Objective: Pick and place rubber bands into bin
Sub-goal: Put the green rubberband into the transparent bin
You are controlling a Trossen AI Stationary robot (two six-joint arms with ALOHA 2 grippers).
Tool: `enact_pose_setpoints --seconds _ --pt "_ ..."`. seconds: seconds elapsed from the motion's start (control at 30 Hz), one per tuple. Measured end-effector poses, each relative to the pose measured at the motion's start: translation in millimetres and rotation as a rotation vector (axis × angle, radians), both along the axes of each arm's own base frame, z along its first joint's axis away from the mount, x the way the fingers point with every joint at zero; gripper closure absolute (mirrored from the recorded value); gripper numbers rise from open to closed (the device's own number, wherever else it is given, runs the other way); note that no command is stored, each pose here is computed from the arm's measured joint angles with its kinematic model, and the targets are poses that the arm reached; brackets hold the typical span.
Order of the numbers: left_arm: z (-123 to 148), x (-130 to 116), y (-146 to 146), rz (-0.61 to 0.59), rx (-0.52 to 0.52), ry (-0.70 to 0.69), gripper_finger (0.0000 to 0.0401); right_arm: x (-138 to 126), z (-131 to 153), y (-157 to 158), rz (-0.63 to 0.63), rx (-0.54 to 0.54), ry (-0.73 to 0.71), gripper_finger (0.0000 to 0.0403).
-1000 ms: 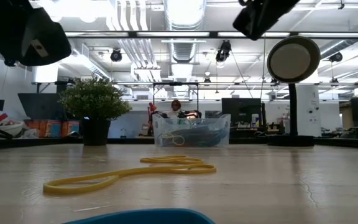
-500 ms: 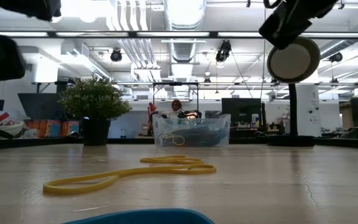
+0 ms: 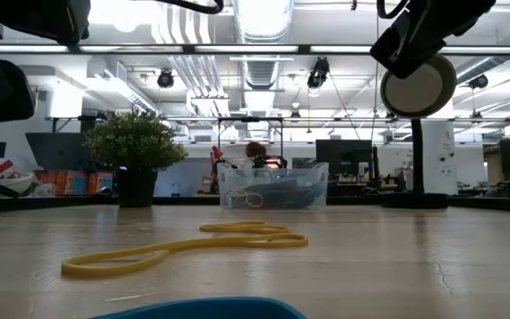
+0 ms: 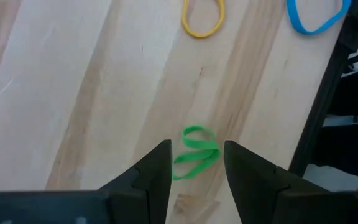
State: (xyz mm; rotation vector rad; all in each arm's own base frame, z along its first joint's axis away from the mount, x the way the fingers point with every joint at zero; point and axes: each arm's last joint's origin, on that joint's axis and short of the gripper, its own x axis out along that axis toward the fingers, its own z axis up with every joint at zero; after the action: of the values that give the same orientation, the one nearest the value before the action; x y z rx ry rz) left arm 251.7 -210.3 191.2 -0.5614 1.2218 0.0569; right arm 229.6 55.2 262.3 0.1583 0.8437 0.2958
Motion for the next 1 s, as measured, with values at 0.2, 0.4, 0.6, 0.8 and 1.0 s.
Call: enact_pose_setpoints --seconds 0.2,0.4,0.6,0.8,1.0 --pt "-4 -2 1 -0.021 0.018 -0.008 0.0271 -1 -6 1 -0.001 0.005 0.0 0.0334" --pt "-12 -2 0 -0.037 -0.009 -0.05 0.0271 -1 -6 1 -0.003 0.002 0.001 0.0334" --pt "-13 -3 1 -0.042 -0.002 -0.031 0.0271 -1 -7 1 0.001 -0.011 -0.004 0.0333" --pt "-26 2 -5 -0.058 -0.024 -0.018 0.0271 -1 -7 0 -0.008 -0.024 -0.006 0.0335" --pt "-36 7 -15 -0.084 -0.042 -0.006 0.0271 -1 -7 0 -0.008 -0.024 -0.005 0.0333"
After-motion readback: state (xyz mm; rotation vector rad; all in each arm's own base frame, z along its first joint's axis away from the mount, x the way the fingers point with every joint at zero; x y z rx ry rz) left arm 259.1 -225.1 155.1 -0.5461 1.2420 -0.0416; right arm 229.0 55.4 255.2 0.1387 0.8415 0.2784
